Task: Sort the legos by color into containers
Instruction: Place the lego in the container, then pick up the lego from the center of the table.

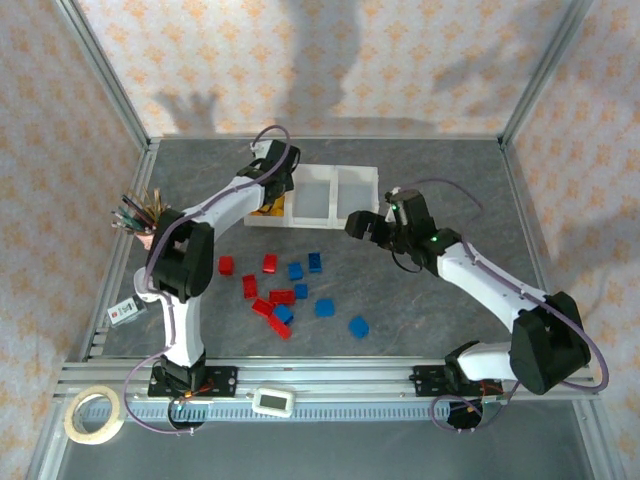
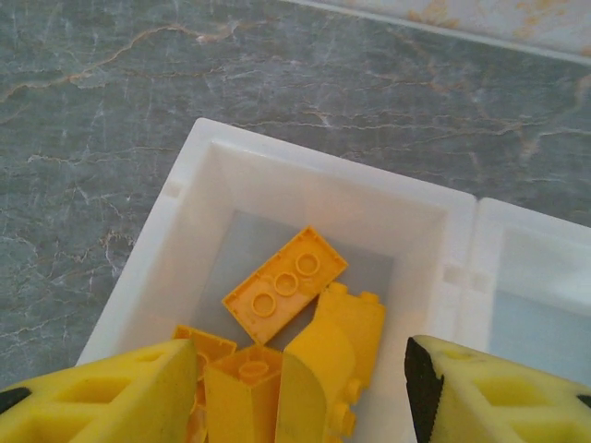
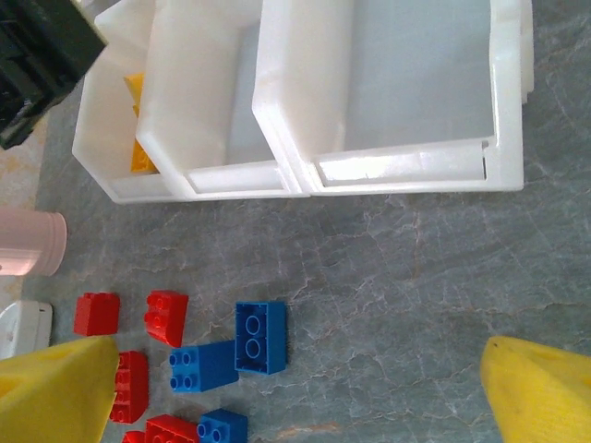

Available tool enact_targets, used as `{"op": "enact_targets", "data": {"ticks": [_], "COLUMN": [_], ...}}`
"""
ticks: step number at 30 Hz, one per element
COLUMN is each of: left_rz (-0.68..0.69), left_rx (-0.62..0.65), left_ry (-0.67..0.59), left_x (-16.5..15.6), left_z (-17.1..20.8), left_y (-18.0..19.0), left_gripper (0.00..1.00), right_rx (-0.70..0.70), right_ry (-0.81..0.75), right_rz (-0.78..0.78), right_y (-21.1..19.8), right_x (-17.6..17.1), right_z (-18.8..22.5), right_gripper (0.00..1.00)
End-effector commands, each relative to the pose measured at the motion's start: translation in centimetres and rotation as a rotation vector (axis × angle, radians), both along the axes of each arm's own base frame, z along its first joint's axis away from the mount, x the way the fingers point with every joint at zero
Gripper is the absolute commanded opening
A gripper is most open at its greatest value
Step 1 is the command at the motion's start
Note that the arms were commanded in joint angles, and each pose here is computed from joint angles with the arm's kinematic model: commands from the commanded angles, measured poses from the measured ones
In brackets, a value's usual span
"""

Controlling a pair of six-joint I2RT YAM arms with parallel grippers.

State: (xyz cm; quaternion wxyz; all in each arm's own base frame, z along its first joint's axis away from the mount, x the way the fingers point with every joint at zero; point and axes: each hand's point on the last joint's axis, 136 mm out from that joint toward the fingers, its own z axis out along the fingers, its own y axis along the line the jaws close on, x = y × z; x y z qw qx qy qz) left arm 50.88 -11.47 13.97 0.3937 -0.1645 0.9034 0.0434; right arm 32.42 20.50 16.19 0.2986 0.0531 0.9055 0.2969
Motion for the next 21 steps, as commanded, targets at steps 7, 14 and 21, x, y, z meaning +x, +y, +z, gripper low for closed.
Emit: {"op": "enact_targets", "data": {"ticks": [7,14,21], "left_rz": [-0.102,-0.118,-0.105], "left_rx": [-0.137,-0.252,-0.339], "left_ry": [0.032,0.142,0.215], "left_x": [-10.2,-17.3,-19.9], "left_z": [3.0,-0.3,-4.7], "left_y": [-3.7,-6.5,-9.1], "left_gripper": [0.67,0.69,0.74], "right_rx": [-0.113,-0.128,-0.055], "right_ry": [0.045,0.058,0.017], "right_rz": [0.110,0.182,0.213], "right_y": [-0.3,0.6,1.6], "right_x": [-2.7,-4.9,-6.1], "right_z": [-2.5,-4.6,-5.3], "right_gripper": [1.00,1.00,1.00]}}
